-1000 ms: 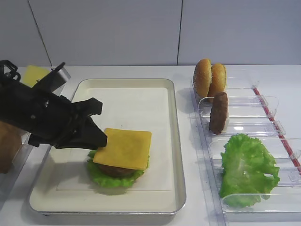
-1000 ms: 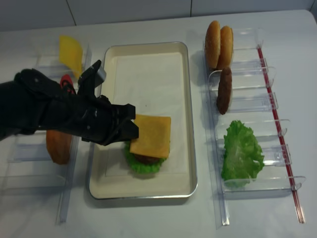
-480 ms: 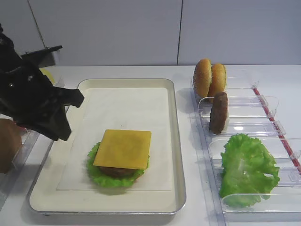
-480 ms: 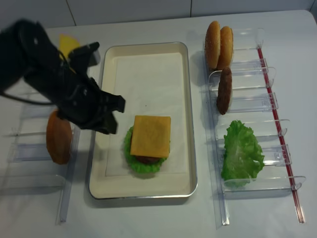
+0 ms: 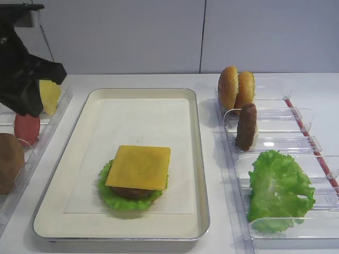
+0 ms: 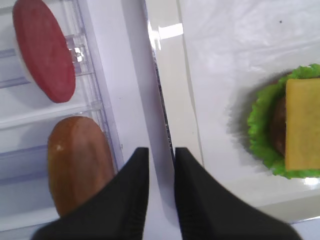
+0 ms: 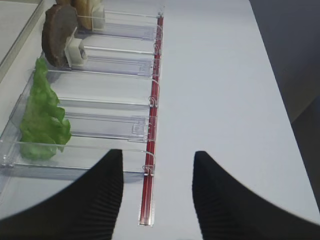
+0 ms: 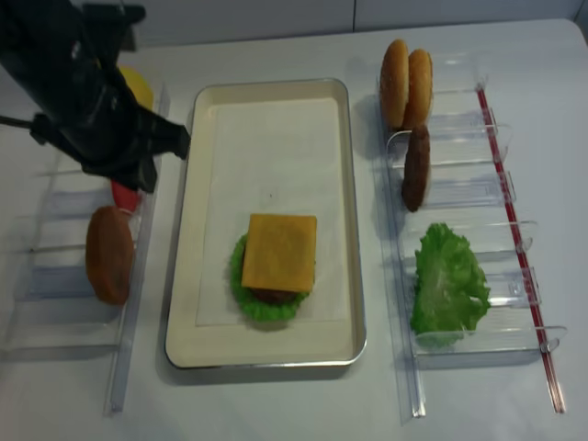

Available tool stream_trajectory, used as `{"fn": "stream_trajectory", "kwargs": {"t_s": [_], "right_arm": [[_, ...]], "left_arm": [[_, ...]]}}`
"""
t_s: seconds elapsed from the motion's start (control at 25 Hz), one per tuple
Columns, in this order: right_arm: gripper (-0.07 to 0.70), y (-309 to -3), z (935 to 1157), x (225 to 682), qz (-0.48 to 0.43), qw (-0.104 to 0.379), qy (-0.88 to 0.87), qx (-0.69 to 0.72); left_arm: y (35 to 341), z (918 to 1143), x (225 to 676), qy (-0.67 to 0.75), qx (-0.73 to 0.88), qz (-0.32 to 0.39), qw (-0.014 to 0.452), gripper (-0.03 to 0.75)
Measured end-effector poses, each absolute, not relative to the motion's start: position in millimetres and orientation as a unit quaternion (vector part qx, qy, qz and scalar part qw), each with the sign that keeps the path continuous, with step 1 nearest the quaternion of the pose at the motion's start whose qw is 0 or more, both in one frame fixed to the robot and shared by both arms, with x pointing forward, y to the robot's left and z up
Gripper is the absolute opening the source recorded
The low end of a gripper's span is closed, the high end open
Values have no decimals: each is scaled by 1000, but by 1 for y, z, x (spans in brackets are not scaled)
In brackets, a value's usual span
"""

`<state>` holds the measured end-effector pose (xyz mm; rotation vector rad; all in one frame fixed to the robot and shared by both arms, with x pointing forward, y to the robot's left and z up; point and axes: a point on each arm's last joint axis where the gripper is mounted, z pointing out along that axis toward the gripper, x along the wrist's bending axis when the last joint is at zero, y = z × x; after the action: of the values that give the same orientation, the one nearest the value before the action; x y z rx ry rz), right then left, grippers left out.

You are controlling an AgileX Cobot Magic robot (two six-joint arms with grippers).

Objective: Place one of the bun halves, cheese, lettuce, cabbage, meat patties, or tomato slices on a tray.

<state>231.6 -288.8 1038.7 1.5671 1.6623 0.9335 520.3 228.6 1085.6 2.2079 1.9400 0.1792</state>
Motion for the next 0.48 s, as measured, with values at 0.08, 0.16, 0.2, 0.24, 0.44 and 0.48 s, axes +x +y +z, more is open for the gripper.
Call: {"fn": "stream_trajectory", "kwargs": {"t_s": [0.08, 0.16, 0.2, 0.24, 0.44, 0.48], "right_arm": [[327, -289, 1039, 232, 357, 331, 636, 599], [327, -289, 1039, 232, 357, 331, 636, 599], [327, -289, 1039, 232, 357, 331, 636, 599], [327, -289, 1039, 232, 357, 331, 636, 599], [327, -289, 1039, 232, 356, 330, 636, 600], [327, -289, 1039, 232, 356, 330, 636, 600]], "left_arm": [[231, 1099, 510, 654, 744, 73, 115, 119], [236, 1110, 494, 652, 741, 85, 133, 119], [239, 1116, 482, 651, 740, 91, 141, 119], [242, 1122, 469, 650, 739, 98, 151, 119], [258, 1138, 405, 641, 730, 132, 199, 119], [262, 1142, 392, 638, 727, 140, 211, 119]]}}
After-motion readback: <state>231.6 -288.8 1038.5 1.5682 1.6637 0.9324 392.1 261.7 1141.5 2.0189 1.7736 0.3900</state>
